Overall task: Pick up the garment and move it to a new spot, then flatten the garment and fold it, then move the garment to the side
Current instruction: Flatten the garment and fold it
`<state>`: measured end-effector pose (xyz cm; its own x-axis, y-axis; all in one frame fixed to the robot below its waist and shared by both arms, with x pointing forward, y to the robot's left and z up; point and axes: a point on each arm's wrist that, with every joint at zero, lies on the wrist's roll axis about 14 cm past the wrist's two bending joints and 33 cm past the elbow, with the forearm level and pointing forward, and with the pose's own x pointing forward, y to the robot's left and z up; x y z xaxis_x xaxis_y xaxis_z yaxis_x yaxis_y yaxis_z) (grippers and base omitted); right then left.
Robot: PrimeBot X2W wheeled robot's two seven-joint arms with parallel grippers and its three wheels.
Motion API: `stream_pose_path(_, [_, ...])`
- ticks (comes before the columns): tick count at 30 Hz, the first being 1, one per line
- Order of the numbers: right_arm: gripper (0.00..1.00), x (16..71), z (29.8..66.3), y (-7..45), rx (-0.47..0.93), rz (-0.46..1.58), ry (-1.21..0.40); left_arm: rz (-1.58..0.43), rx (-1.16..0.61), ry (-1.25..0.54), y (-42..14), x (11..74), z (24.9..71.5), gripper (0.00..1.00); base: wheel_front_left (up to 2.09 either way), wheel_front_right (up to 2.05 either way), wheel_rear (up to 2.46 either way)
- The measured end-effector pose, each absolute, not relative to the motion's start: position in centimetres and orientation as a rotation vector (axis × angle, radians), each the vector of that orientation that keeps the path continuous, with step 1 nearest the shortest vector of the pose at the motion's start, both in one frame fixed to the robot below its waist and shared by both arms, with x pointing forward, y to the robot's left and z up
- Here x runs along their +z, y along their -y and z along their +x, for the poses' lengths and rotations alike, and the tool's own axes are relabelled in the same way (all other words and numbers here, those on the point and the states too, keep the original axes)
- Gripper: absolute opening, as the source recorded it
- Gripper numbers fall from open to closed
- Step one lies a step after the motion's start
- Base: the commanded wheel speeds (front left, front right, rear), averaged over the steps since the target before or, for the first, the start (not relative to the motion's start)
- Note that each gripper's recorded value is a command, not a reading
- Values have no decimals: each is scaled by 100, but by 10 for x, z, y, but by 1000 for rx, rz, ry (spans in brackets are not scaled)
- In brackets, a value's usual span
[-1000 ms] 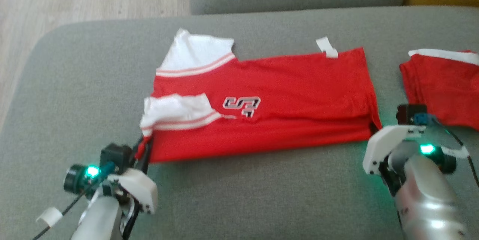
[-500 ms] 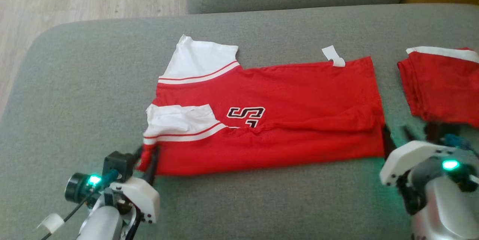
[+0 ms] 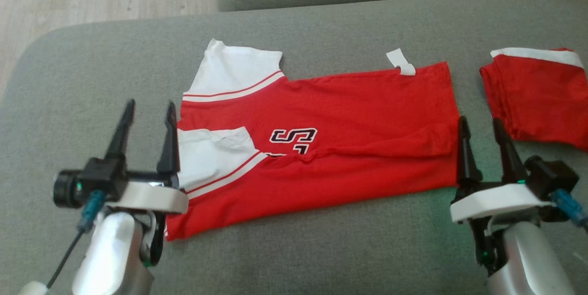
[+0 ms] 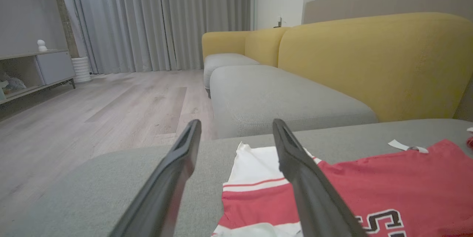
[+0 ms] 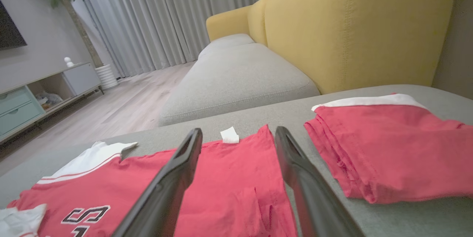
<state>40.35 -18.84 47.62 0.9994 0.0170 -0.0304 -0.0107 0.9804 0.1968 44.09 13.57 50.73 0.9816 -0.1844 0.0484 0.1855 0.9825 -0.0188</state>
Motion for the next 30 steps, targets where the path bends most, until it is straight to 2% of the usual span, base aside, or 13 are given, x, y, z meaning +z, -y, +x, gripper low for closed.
stream_pose_path(4, [100,469,399,182,32,195,-44,-54,-180,144,-133,536,448,100,0,0,0])
stream_pose_path(9, [100,467,403,187,18,192,-42,-15,-261,107,-122,520,458,100,0,0,0])
stream_pose_path(18, [100,470,428,207,-33,192,-9,215,-434,-135,-99,496,550,100,0,0,0])
stream_pose_path(22, [100,465,433,215,-56,213,-14,239,-514,-280,-85,462,568,100,0,0,0])
stream_pose_path(30, [100,456,435,235,-109,193,-29,283,-520,-540,-97,403,606,100,0,0,0])
